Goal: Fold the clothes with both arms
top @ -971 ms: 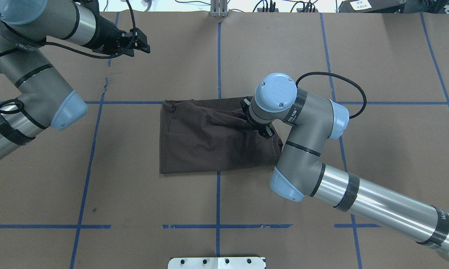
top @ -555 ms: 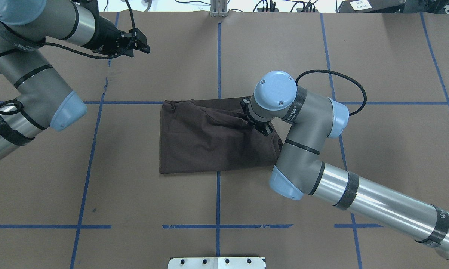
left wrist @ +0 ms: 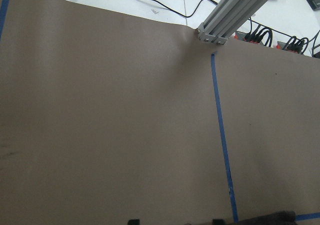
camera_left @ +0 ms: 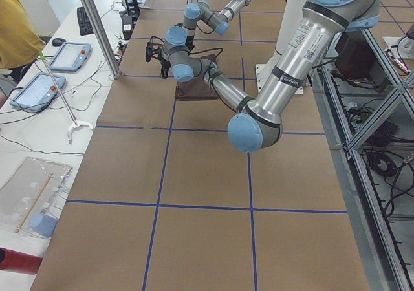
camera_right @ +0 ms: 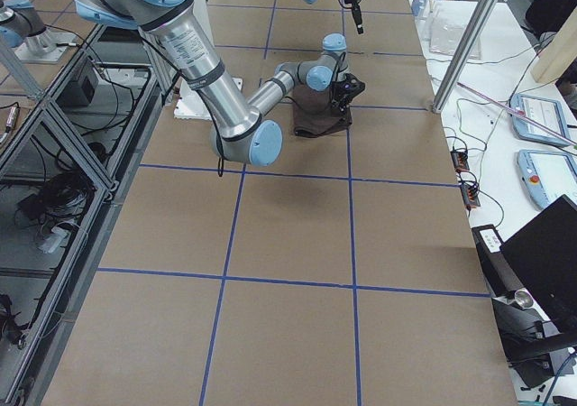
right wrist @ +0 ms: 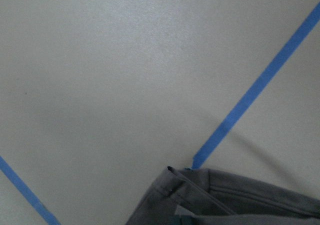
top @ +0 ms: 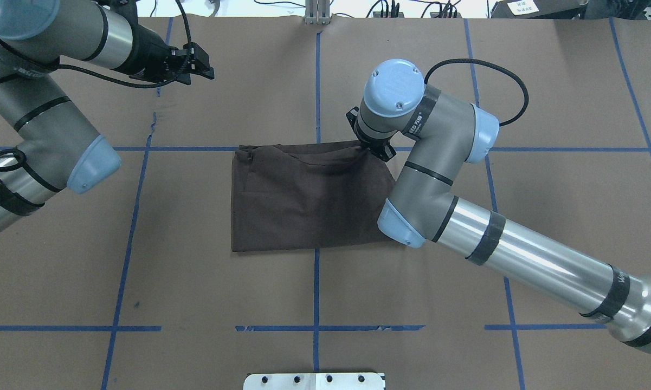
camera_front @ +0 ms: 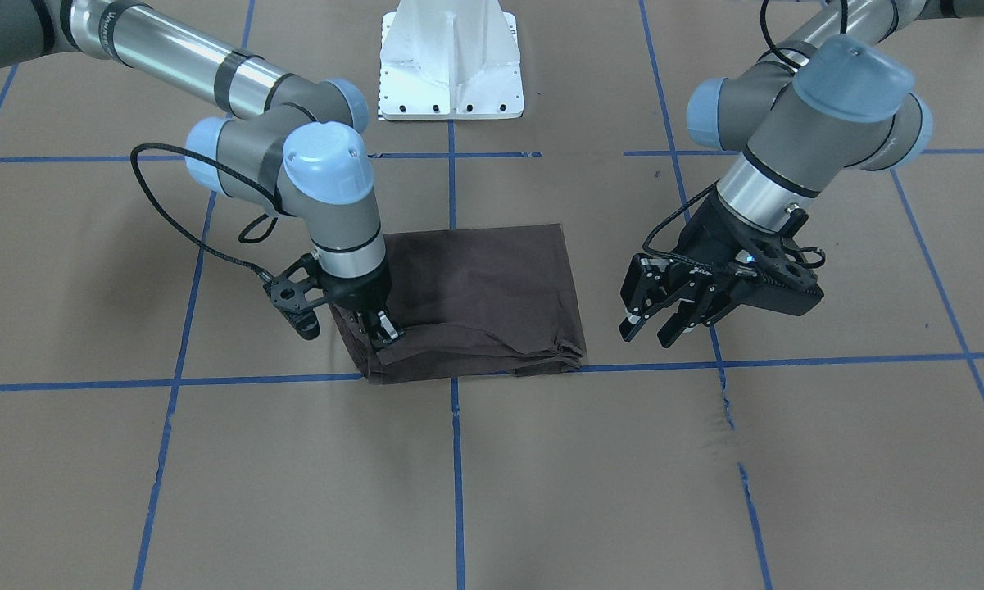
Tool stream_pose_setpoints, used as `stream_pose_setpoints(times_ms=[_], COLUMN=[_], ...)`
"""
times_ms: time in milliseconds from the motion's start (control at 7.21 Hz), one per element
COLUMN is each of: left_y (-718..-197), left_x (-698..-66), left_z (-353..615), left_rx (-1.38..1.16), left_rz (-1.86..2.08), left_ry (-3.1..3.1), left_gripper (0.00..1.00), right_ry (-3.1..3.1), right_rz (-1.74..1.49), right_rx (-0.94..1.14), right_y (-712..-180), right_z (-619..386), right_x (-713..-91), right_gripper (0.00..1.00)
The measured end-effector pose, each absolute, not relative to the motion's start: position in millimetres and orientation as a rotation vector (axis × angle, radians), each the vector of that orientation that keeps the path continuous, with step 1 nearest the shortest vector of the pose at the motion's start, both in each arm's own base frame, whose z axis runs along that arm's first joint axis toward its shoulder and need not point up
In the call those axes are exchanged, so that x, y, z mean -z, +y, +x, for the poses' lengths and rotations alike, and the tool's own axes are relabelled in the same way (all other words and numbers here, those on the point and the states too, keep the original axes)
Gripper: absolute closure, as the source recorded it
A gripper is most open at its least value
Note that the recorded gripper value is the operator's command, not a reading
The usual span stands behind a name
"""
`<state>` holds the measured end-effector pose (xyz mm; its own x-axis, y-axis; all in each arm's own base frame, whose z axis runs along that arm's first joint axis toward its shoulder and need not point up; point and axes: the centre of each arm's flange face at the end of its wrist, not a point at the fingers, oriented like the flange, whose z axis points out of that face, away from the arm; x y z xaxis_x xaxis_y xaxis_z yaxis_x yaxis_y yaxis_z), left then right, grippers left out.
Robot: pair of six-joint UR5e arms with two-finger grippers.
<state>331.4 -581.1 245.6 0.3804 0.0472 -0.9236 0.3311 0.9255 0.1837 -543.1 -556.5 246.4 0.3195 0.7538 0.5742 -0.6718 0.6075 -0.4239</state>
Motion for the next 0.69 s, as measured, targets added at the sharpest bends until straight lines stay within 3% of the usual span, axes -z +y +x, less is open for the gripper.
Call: stream_pose_setpoints(times_ms=[278, 555, 694], left_y=[-579.3, -578.4, -578.3], left_x=[-248.7, -251.0, -251.3], left_z=[331.8, 332.4, 332.5], left_rx=[0.196, 0.197, 0.197], left_rz=[0.357, 0.353, 0.353], left_ry=[1.174, 1.172, 1.172], left_gripper=[0.42, 0.42, 0.41], right_ry=[-0.788, -0.755, -0.745], right_rz=[-0.084, -0.054, -0.044], right_rx=[-0.911, -0.857, -0.835], right_y=[-582.8, -595.0, -597.5], right_z=[-544.5, -541.7, -541.2], right_x=[-247.9, -262.3, -267.1], right_gripper=[1.00, 0.01, 0.00])
